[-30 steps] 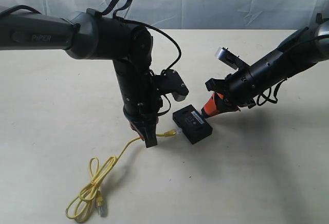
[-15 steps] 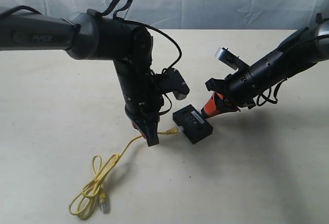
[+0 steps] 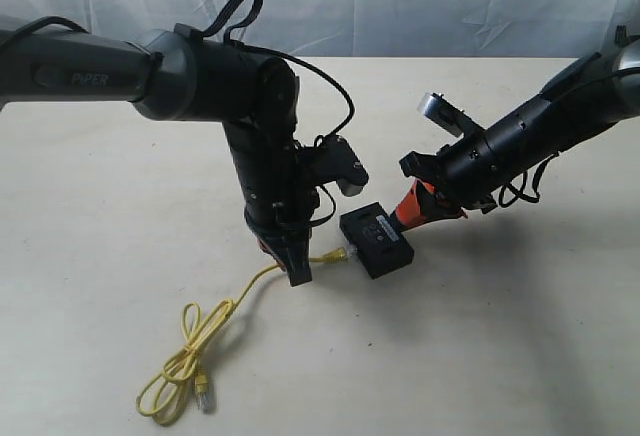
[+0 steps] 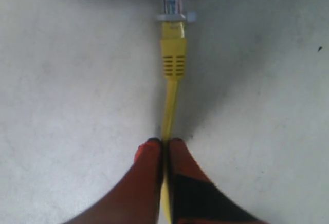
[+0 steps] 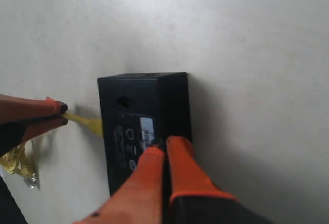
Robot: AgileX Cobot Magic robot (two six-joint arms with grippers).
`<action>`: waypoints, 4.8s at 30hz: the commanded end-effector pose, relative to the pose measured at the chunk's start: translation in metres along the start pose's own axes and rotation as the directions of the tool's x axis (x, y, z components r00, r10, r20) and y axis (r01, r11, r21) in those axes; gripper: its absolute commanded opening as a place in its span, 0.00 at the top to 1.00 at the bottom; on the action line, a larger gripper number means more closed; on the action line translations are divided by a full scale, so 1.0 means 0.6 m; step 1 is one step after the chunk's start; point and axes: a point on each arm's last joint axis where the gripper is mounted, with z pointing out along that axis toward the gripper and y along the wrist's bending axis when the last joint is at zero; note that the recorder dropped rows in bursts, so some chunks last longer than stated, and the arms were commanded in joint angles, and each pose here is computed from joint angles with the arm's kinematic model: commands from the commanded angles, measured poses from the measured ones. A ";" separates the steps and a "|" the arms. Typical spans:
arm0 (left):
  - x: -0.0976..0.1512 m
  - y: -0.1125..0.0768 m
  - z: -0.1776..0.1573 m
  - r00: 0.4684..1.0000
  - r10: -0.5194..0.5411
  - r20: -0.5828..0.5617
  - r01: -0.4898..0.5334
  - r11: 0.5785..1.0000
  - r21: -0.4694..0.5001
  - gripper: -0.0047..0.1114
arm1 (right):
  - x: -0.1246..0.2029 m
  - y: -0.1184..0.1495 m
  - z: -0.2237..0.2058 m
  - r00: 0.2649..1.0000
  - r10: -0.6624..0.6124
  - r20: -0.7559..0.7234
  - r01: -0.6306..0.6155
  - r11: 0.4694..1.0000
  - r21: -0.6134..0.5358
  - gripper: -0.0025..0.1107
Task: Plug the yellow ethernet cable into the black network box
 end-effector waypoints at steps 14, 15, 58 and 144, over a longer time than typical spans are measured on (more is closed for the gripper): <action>0.000 -0.002 -0.019 1.000 0.014 -0.006 -0.014 1.000 -0.023 0.96 | 0.001 0.003 -0.004 1.000 -0.009 0.002 0.009 1.000 0.005 0.98; 0.000 -0.002 -0.019 1.000 0.014 -0.006 -0.014 1.000 -0.023 0.96 | 0.001 0.003 -0.004 1.000 -0.009 0.002 0.009 1.000 0.005 0.98; -0.002 0.001 -0.019 0.999 0.047 0.007 -0.046 0.998 -0.044 0.96 | 0.001 0.003 -0.004 1.000 -0.010 0.000 0.010 1.000 0.002 0.98; -0.005 0.002 -0.013 0.999 0.040 0.022 -0.039 0.998 -0.042 0.96 | 0.001 0.003 -0.004 1.000 -0.010 0.002 0.010 1.000 0.005 0.98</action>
